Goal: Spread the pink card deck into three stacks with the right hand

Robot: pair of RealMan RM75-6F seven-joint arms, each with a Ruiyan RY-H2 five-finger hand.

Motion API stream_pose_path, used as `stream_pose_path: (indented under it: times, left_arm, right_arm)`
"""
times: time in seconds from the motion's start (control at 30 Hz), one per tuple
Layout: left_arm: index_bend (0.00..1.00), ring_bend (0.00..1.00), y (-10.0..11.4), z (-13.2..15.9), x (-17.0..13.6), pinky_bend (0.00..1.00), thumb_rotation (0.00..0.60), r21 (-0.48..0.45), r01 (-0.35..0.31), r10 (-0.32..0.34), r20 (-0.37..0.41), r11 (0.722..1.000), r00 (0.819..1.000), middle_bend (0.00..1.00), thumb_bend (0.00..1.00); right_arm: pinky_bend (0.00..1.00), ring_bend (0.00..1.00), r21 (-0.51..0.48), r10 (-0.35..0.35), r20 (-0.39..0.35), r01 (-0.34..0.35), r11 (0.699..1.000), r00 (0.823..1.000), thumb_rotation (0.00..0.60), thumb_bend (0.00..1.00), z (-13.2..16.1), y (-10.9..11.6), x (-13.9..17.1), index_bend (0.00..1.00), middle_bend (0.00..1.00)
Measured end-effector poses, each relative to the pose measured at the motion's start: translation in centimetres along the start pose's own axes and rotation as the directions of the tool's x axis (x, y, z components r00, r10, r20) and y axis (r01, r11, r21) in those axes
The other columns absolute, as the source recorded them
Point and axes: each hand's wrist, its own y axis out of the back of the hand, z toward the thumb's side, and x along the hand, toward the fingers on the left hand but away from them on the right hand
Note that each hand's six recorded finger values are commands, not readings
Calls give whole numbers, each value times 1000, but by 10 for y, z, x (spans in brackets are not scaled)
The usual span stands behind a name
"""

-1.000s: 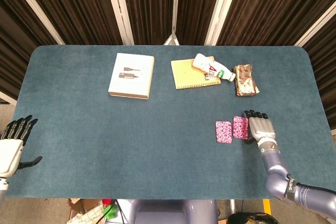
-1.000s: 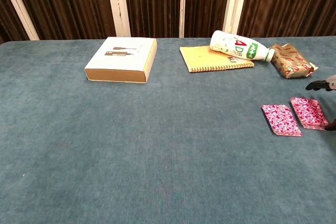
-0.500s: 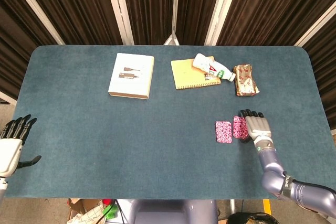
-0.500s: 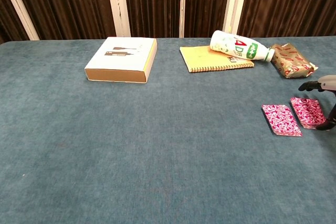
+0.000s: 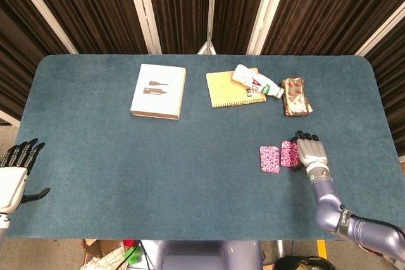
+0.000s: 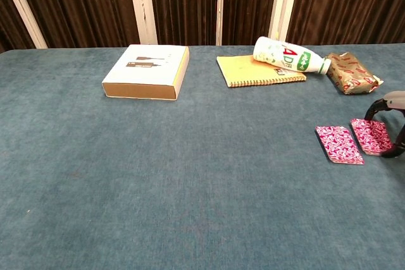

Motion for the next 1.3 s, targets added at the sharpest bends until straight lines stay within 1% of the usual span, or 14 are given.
stream_pose_path:
  times: [0.1,0.43,0.53,0.7,0.9,1.13,1.3]
  left_arm:
    - [0,0,0,0,0,0,600,0,1,-1,-1,1000,1000,0,24]
    - [0,0,-1,-1,0,0,600,1,5,-5,-3,1000,1000,0,23]
    - [0,0,0,-1,0,0,600,0,5,-5,-3,1000,1000,0,24]
    - [0,0,0,0,0,0,600,-3,4,-4,-2,1000,1000,0,23]
    - [0,0,1,0,-1,0,600,-6,0,0,0,1000,1000,0,23]
    - [0,0,1,0,-1,0,600,-7,0,0,0,1000,1000,0,23]
    - [0,0,0,1,-1,0,600,-6,0,0,2,1000,1000,0,23]
  right_arm:
    - [0,0,-5,-5,-3,5,1000,1000,600,240,0,1,0,411,65]
    - [0,0,-6,4,-3,-4,1000,1000,600,240,-1,-3,1,412,70]
    - [0,0,-6,-2,-7,2,1000,1000,600,248,-1,-3,1,454,91]
    - [0,0,-11,-22,-23,22,1000,1000,600,309,2,1,2,521,115]
    - [0,0,-28,-60,-46,59,998,997,600,330,4,13,6,546,125]
    - [0,0,-22,-91,-35,90,996,995,600,330,-8,26,11,547,125]
    - [0,0,-19,-86,9,86,996,996,600,329,-30,28,13,547,125]
